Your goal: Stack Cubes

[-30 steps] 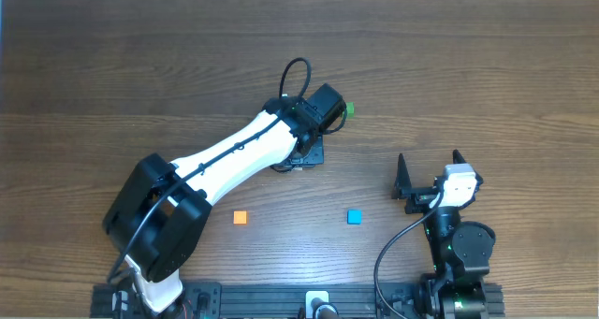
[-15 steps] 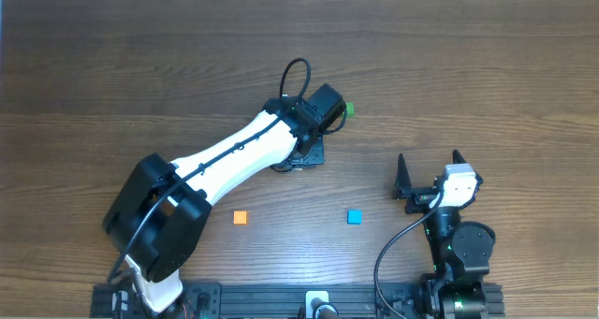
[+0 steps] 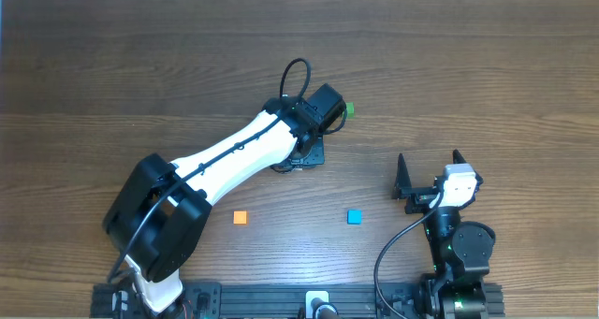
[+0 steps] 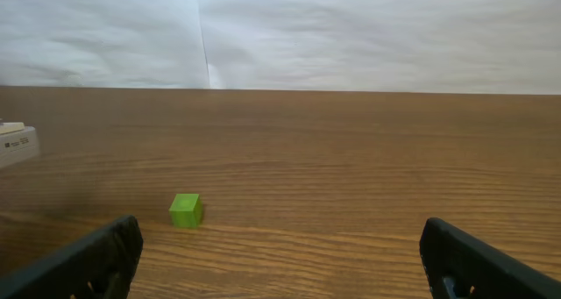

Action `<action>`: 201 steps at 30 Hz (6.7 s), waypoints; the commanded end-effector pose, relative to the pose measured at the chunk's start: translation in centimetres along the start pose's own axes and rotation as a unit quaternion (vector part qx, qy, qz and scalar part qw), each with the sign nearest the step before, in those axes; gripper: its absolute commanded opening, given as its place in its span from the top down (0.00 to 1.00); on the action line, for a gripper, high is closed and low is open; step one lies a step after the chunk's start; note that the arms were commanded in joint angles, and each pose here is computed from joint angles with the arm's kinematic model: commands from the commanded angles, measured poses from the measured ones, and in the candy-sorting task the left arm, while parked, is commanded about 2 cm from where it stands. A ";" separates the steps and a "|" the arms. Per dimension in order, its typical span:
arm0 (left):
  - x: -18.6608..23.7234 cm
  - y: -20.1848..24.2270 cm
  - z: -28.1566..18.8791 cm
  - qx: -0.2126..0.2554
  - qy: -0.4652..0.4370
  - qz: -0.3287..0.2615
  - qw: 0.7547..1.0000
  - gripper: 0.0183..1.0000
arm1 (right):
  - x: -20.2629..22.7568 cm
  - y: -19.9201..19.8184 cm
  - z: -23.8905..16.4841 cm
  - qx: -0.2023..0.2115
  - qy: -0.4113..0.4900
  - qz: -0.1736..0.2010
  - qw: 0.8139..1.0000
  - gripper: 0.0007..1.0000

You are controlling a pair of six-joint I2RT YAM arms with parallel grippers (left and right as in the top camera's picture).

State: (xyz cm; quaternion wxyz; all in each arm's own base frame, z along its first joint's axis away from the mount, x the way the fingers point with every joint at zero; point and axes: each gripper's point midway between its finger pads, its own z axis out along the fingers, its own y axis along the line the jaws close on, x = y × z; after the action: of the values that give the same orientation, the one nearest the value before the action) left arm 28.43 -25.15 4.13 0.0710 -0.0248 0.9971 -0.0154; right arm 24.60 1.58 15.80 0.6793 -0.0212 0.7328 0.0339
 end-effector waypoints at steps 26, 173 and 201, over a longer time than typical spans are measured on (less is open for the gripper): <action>0.5 0.5 1.4 -0.014 0.018 0.005 1.000 0.94 | 0.2 0.1 0.0 -0.003 0.001 -0.002 1.000 0.01; -0.3 0.8 -3.4 0.010 -0.026 -0.011 1.000 0.96 | 0.2 0.1 0.0 -0.003 0.001 -0.002 1.000 0.01; -0.3 -0.4 -2.1 0.015 -0.026 0.000 1.000 0.94 | 0.2 0.1 0.0 -0.003 0.001 -0.002 1.000 0.01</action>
State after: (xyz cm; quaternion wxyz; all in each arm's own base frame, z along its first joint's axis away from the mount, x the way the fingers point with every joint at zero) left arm 28.13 -25.02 6.50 0.0989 -0.0313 0.9942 -0.0294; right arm 24.60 1.58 15.80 0.6793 -0.0211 0.7328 0.0340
